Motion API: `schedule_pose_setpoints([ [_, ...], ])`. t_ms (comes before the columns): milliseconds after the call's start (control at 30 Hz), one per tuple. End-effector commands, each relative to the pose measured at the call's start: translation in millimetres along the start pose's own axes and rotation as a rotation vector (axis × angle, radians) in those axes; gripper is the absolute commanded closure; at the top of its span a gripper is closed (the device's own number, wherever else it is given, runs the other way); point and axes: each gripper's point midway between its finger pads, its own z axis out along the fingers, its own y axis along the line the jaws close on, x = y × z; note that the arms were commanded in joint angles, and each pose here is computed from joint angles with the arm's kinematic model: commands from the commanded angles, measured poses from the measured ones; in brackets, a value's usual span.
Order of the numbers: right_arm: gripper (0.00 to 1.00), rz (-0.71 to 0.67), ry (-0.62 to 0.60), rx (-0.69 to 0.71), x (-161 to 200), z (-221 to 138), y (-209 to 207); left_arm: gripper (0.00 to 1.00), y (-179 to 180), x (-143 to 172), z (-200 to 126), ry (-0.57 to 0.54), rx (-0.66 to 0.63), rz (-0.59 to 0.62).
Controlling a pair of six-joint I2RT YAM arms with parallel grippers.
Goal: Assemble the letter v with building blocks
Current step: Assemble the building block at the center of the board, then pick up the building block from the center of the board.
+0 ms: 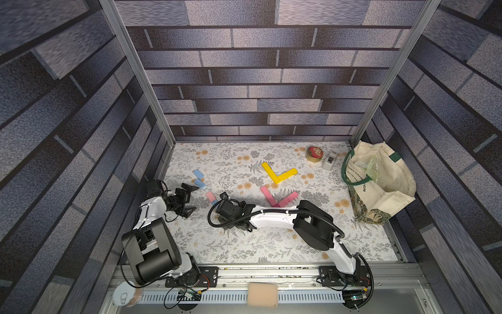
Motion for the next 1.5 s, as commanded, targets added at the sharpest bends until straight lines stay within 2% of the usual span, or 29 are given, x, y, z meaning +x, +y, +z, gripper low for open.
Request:
schedule_pose_setpoints([
  [0, 0.0, -0.01, 0.073, 0.052, 17, 8, -20, 0.0, 4, 1, 2, 0.005, -0.018, -0.002],
  [600, 0.0, 0.027, 0.09, 0.012, 17, 14, -21, 0.0, 8, 2, 2, 0.006, -0.031, -0.001],
  [1000, 0.0, 0.017, 0.051, 0.012, 4, -19, -33, 0.0, 10, 5, 4, 0.024, -0.041, 0.001],
  [1100, 0.0, 0.023, 0.015, 0.025, -19, -41, -47, 0.0, 5, -1, 2, -0.001, -0.124, 0.065],
  [1267, 0.0, 0.098, -0.037, 0.035, -77, -85, -94, 0.0, -10, -26, 6, -0.047, -0.447, 0.277],
  [1467, 0.0, 0.067, -0.138, 0.062, -115, -125, -117, 0.12, -19, -60, 38, -0.042, -0.556, 0.289],
])
